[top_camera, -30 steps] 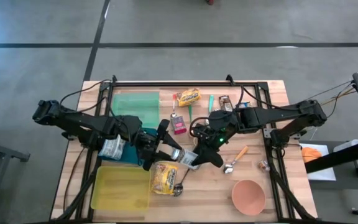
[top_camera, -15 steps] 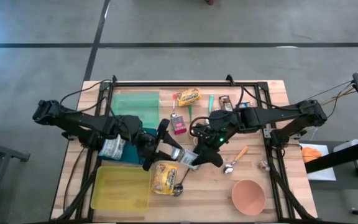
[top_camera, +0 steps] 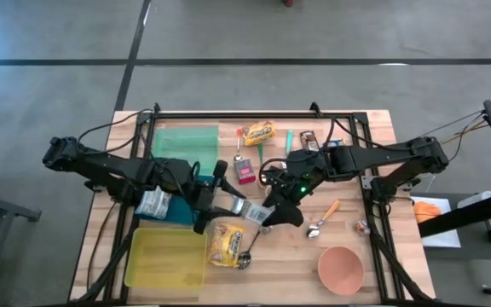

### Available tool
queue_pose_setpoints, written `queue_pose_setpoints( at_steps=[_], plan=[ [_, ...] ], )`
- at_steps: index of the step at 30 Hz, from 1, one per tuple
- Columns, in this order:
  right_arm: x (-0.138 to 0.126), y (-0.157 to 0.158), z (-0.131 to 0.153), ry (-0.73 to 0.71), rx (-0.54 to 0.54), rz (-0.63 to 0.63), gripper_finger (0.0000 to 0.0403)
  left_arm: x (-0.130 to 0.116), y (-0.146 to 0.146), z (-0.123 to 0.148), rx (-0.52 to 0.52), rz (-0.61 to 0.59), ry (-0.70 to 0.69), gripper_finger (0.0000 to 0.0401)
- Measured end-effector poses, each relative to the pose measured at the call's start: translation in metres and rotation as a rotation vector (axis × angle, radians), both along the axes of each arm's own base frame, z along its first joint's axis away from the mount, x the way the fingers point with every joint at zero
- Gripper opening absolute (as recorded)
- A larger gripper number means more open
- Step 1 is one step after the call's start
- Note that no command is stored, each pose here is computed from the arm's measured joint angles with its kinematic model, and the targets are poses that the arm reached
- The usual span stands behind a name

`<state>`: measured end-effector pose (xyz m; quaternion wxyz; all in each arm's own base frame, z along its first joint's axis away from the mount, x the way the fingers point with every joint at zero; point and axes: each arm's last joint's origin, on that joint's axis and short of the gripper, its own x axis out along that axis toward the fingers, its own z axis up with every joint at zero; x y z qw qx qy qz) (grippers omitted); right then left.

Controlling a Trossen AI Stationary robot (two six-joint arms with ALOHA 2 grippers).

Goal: Pick & Place Food Item
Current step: Put the white seasoning bottle into the light blue bin

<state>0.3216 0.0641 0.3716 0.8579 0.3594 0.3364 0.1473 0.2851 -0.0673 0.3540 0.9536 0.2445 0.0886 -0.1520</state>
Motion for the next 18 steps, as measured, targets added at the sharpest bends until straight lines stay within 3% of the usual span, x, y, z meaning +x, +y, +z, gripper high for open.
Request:
queue_pose_setpoints(
  at_steps=[4, 8, 18],
  plan=[
    [-0.007, -0.003, 0.003, 0.014, -0.051, -0.061, 0.0368, -0.004, 0.005, 0.006, -0.052, 0.086, 0.043, 0.0214],
    [-0.022, -0.008, 0.01, 0.029, -0.107, -0.139, 0.0368, -0.007, 0.018, 0.009, -0.191, 0.196, 0.103, 0.0214],
    [-0.067, -0.022, 0.033, 0.033, -0.209, -0.338, 0.0368, -0.02, 0.071, -0.006, -0.477, 0.583, 0.315, 0.0214]
  ],
)
